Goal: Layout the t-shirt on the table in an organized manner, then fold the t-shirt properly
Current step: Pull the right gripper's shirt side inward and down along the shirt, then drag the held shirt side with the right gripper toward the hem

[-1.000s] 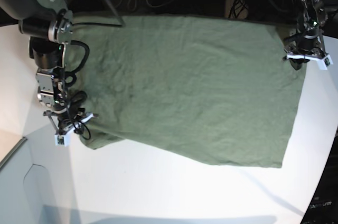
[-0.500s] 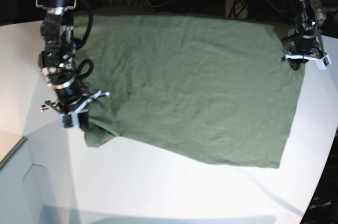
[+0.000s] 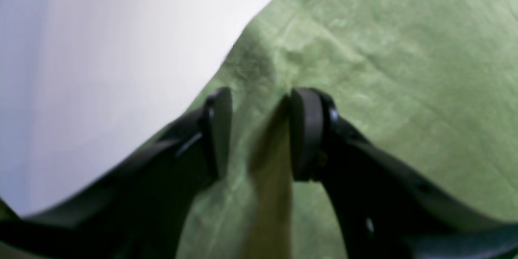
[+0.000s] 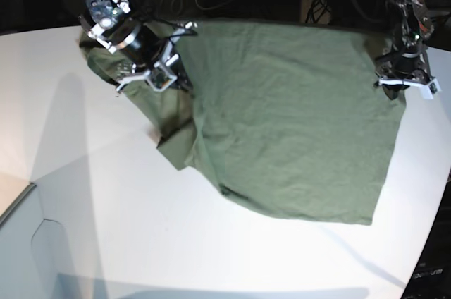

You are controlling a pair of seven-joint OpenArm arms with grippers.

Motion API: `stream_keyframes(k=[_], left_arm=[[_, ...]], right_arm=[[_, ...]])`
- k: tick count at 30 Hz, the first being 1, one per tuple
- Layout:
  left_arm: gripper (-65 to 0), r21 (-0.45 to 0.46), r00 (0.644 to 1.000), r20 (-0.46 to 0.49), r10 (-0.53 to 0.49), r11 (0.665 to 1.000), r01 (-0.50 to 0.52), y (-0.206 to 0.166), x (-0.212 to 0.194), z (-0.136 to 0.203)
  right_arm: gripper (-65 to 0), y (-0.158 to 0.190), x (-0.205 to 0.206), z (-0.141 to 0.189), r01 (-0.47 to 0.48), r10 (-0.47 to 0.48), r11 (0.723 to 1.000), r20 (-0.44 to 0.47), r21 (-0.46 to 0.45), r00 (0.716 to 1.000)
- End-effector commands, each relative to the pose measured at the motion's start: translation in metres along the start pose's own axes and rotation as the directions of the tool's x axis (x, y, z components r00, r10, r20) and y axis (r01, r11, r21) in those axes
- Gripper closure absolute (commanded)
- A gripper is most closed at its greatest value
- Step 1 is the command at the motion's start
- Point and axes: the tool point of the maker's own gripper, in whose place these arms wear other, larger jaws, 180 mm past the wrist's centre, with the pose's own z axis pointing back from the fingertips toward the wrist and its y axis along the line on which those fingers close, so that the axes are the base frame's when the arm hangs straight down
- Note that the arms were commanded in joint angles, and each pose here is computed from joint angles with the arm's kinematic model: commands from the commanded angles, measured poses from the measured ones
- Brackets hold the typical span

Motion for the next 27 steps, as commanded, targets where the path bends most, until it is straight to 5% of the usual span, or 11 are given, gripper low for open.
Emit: stream_keyframes(k=[1, 5, 10, 16, 27], left_arm=[[-23.8, -0.002, 1.000, -0.018, -0.005, 1.000, 0.005, -0.001, -0.001, 0.000], [-23.8, -0.002, 1.000, -0.018, -0.005, 1.000, 0.005, -0.001, -0.001, 0.000], [-23.8, -0.003, 1.000, -0.018, -0.004, 1.000, 0.003, -0.001, -0.001, 0.000], [-23.8, -0.007, 1.000, -0.025, 0.008, 1.000, -0.008, -0.005, -0.007, 0.000], [-23.8, -0.005, 0.999, -0.033, 0.010, 1.000, -0.010, -0.005, -0.011, 0.001]], right_arm=[[-7.1, 0.005, 0.012, 0.001, -0.011, 0.010, 1.000, 0.043, 0.025, 0.999], [-23.8, 0.013, 0.002, 0.007, -0.045, 0.046, 0.997, -0.016, 0.061, 0.999], [-34.8, -0.014, 0.038, 0.012, -0.049, 0.051, 0.998, 0.068, -0.032, 0.996], [-39.4, -0.051, 0.081, -0.019, 0.037, -0.016, 0.988, 0.141, -0.147, 0.990], [-39.3, -0.088, 0.068, -0.100, 0.102, -0.113, 0.986, -0.075, -0.133, 0.991]])
